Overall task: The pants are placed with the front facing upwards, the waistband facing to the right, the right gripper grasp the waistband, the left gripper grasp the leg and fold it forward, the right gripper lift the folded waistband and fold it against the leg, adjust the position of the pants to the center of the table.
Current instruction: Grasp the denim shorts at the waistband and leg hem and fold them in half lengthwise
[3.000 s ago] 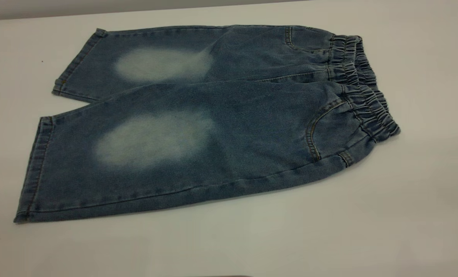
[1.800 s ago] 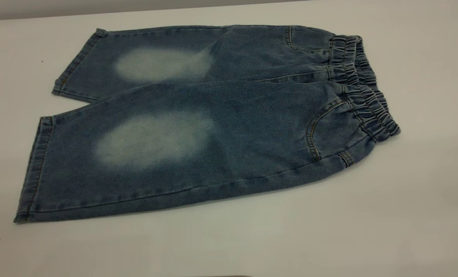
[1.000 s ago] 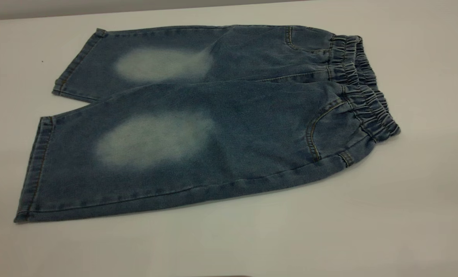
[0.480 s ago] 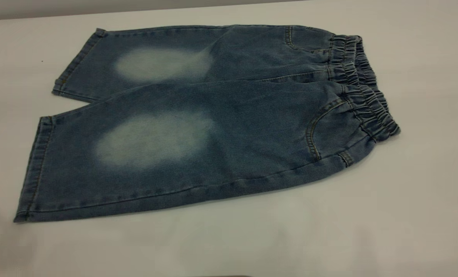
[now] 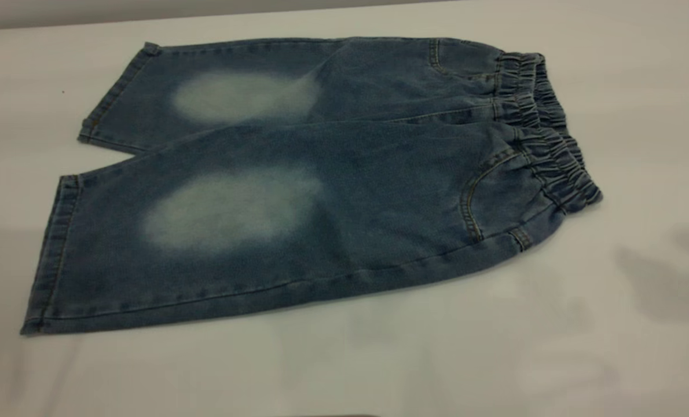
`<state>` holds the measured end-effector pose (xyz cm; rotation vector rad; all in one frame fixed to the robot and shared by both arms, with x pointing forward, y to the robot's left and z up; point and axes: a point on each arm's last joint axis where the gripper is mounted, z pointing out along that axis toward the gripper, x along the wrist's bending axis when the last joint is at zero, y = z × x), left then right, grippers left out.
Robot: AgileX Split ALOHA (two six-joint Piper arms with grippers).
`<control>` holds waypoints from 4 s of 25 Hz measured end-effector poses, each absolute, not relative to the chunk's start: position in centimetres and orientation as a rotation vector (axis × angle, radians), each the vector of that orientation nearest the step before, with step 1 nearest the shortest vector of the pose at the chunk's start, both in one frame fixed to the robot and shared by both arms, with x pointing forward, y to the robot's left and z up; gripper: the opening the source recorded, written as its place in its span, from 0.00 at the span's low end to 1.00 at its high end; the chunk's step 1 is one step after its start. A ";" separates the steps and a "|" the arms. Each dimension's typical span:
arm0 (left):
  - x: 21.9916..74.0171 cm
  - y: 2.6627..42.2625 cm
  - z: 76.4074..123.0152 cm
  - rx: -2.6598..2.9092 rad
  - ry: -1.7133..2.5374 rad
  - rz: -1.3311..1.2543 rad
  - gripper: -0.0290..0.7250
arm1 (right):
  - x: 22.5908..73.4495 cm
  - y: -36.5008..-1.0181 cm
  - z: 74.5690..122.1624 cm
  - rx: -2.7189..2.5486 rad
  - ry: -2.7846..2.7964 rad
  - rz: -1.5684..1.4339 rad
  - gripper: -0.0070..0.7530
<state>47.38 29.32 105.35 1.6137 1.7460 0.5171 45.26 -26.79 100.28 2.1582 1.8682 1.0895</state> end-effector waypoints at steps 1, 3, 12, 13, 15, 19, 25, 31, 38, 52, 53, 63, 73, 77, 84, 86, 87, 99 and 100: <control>47.6 29.3 105.1 1.616 1.748 0.513 0.70 | 45.9 -26.7 99.3 2.181 1.894 1.086 0.76; 48.0 29.3 104.7 1.626 1.749 0.500 0.70 | 47.1 -26.4 97.5 2.218 1.931 1.085 0.76; 48.4 29.3 104.3 1.631 1.754 0.493 0.70 | 50.6 -25.9 90.3 2.375 1.931 1.133 0.78; 48.4 29.3 104.2 1.631 1.755 0.492 0.70 | 50.8 -25.8 89.8 2.387 1.928 1.134 0.78; 48.4 29.3 104.2 1.630 1.755 0.493 0.70 | 51.1 -25.8 88.5 2.413 1.923 1.125 0.78; 48.4 29.3 104.2 1.631 1.755 0.493 0.70 | 52.3 -25.9 86.4 2.455 1.936 1.084 0.78; 48.4 29.3 104.3 1.629 1.754 0.496 0.70 | 53.3 -26.8 83.9 2.548 1.907 1.052 0.78; 48.5 29.3 104.3 1.625 1.752 0.502 0.70 | 53.1 -28.2 82.4 2.634 1.860 1.100 0.78; 48.5 29.3 104.3 1.623 1.750 0.507 0.70 | 53.8 -28.1 81.2 2.625 1.841 1.176 0.78; 48.5 29.4 104.3 1.624 1.752 0.505 0.70 | 54.9 -26.5 79.9 2.449 1.969 1.645 0.77; 48.5 29.4 104.3 1.624 1.752 0.505 0.70 | 55.2 -26.4 80.2 2.411 1.976 1.701 0.77; 48.4 29.3 104.3 1.629 1.754 0.497 0.70 | 57.1 -26.2 81.8 2.201 2.005 1.904 0.76; 48.4 29.3 104.3 1.629 1.754 0.497 0.70 | 57.3 -26.9 80.6 2.389 1.957 1.653 0.59; 48.4 29.3 104.2 1.636 1.757 0.485 0.70 | 57.3 -27.1 80.4 2.434 1.939 1.607 0.31; 47.8 29.1 103.5 1.699 1.781 0.412 0.70 | 57.3 -27.0 80.7 2.433 1.954 1.597 0.06; 47.4 29.1 102.1 1.742 1.824 0.356 0.70 | 57.3 -27.0 81.3 2.412 1.973 1.600 0.06; 47.1 29.0 101.2 1.761 1.857 0.314 0.70 | 57.4 -27.0 81.7 2.392 1.988 1.602 0.06; 46.2 29.5 92.6 1.783 2.141 0.115 0.70 | 57.4 -27.0 82.6 2.336 2.036 1.589 0.06; 46.3 29.5 92.2 1.783 2.151 0.114 0.70 | 57.4 -27.0 82.6 2.336 2.039 1.582 0.06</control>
